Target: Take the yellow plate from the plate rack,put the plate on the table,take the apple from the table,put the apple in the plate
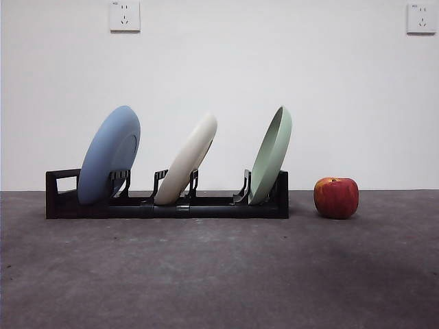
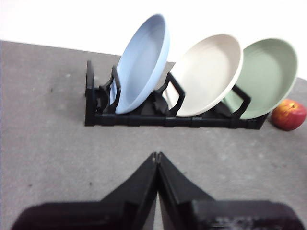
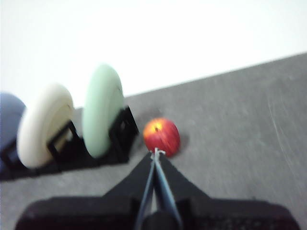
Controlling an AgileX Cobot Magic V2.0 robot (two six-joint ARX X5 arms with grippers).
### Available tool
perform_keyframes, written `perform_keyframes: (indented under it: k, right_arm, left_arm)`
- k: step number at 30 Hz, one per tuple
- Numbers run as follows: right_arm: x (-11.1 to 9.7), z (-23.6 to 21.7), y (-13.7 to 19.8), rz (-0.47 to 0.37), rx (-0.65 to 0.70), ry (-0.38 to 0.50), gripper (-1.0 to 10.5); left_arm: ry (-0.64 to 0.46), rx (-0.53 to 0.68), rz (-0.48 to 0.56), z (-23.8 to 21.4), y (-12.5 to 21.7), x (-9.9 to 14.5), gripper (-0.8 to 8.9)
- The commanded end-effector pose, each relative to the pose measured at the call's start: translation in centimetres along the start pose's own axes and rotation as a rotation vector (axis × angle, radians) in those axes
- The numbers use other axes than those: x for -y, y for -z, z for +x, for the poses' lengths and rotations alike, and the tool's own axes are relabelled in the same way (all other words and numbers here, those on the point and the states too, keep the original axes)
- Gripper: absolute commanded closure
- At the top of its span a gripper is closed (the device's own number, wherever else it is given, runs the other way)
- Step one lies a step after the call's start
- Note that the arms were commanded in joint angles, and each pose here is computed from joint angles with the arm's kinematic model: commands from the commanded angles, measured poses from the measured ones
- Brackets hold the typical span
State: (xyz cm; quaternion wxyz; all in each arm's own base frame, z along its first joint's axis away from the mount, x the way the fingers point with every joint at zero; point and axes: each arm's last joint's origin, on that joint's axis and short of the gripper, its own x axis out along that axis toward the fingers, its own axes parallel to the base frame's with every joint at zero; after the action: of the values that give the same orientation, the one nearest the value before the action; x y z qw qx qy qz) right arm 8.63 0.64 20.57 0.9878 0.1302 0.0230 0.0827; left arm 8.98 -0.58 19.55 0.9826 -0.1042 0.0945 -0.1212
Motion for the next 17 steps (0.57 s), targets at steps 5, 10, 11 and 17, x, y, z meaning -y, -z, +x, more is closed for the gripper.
perform_keyframes:
  k: [5, 10, 11, 17]
  right_arm:
    - [-1.5, -1.0, -4.6, 0.032, -0.071, -0.036, 9.6]
    - [-2.8, -1.5, -8.4, -0.041, -0.189, -0.056, 9.6]
    - [-3.0, -1.7, -9.2, -0.056, -0.214, -0.06, 9.6]
    - [-4.3, -2.4, -13.2, -0.13, -0.343, -0.083, 9.6]
  left_arm:
    - [0.08, -0.034, -0.013, -1.2, -4.3, 1.4, 8.2]
    - [0.161, -0.076, -0.022, -1.7, -7.7, 2.4, 8.2]
    - [0.178, -0.088, -0.023, -1.8, -8.4, 2.6, 8.2]
    - [0.268, -0.168, 0.005, -2.5, -12.0, 3.8, 8.2]
